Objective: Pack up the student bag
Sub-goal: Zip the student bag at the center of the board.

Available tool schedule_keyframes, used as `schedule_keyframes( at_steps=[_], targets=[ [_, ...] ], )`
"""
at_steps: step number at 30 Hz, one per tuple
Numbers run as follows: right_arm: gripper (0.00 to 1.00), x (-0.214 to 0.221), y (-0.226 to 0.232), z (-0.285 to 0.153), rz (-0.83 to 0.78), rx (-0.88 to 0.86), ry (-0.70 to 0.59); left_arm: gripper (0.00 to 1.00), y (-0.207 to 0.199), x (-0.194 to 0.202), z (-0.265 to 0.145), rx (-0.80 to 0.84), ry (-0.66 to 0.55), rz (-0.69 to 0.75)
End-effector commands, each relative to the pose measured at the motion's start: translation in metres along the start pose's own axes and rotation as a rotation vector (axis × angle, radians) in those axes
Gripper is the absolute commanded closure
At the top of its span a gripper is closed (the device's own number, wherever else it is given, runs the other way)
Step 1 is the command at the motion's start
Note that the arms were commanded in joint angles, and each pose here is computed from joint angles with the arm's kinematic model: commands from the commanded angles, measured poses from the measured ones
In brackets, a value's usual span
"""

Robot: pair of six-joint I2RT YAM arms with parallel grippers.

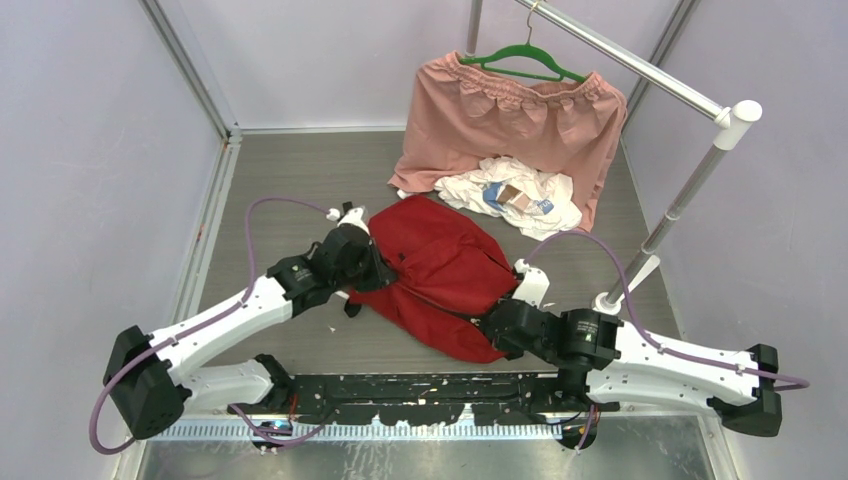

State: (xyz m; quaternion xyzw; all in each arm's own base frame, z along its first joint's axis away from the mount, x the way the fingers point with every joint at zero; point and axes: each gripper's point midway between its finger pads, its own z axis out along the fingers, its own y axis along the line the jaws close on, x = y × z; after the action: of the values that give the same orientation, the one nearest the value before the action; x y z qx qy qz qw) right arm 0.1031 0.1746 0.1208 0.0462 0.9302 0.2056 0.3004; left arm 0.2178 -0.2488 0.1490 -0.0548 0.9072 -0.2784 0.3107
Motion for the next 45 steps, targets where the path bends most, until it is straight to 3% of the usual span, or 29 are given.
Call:
schedule_keyframes(
  at_steps=[1, 9, 15, 16, 18, 19, 20, 27, 29, 33, 36, 40, 42, 45],
  targets=[
    [0.99, -0.002, -0.012, -0.003, 0.035, 0.042, -0.016, 1.0, -0.001, -0.057, -0.015, -0.007, -0.135, 0.016],
    [0.99, -0.024, -0.026, -0.019, 0.023, 0.096, -0.094, 1.0, 0.056, -0.102, 0.004, -0.042, -0.127, -0.085],
    [0.99, -0.037, -0.009, -0.024, 0.033, 0.025, -0.14, 0.97, 0.01, -0.089, -0.007, 0.084, -0.075, -0.01],
    [0.99, -0.041, -0.006, -0.024, 0.027, 0.022, -0.151, 0.86, 0.0, -0.085, -0.014, 0.069, -0.101, 0.038],
    [0.99, -0.048, 0.0, -0.025, 0.011, 0.021, -0.176, 0.49, -0.021, -0.076, -0.029, 0.046, -0.175, 0.125],
    [0.99, -0.052, 0.004, -0.025, 0.002, 0.018, -0.188, 0.39, -0.034, -0.069, -0.036, 0.063, -0.19, 0.158],
    [0.99, -0.055, 0.007, -0.025, -0.007, 0.014, -0.198, 0.36, -0.045, -0.061, -0.041, 0.086, -0.185, 0.183],
    [0.99, -0.065, 0.018, -0.026, -0.038, 0.013, -0.224, 0.4, -0.086, 0.004, -0.055, 0.282, -0.124, 0.355],
    [0.99, -0.064, 0.018, -0.026, -0.034, 0.007, -0.228, 0.51, -0.106, 0.031, -0.058, 0.425, -0.116, 0.493],
    [0.99, -0.063, 0.017, -0.027, -0.024, -0.002, -0.224, 0.51, -0.123, 0.076, -0.063, 0.6, -0.206, 0.89],
    [0.99, -0.063, 0.013, -0.03, -0.021, 0.008, -0.218, 0.51, -0.118, 0.075, -0.055, 0.578, -0.247, 1.069],
    [0.99, -0.061, 0.007, -0.031, -0.002, 0.016, -0.215, 0.61, -0.122, 0.071, -0.047, 0.566, -0.291, 1.199],
    [0.99, -0.061, 0.006, -0.032, 0.006, 0.012, -0.216, 0.6, -0.127, 0.071, -0.043, 0.576, -0.313, 1.232],
    [0.99, -0.061, 0.007, -0.033, 0.01, 0.005, -0.217, 0.51, -0.134, 0.07, -0.036, 0.572, -0.342, 1.264]
  ],
)
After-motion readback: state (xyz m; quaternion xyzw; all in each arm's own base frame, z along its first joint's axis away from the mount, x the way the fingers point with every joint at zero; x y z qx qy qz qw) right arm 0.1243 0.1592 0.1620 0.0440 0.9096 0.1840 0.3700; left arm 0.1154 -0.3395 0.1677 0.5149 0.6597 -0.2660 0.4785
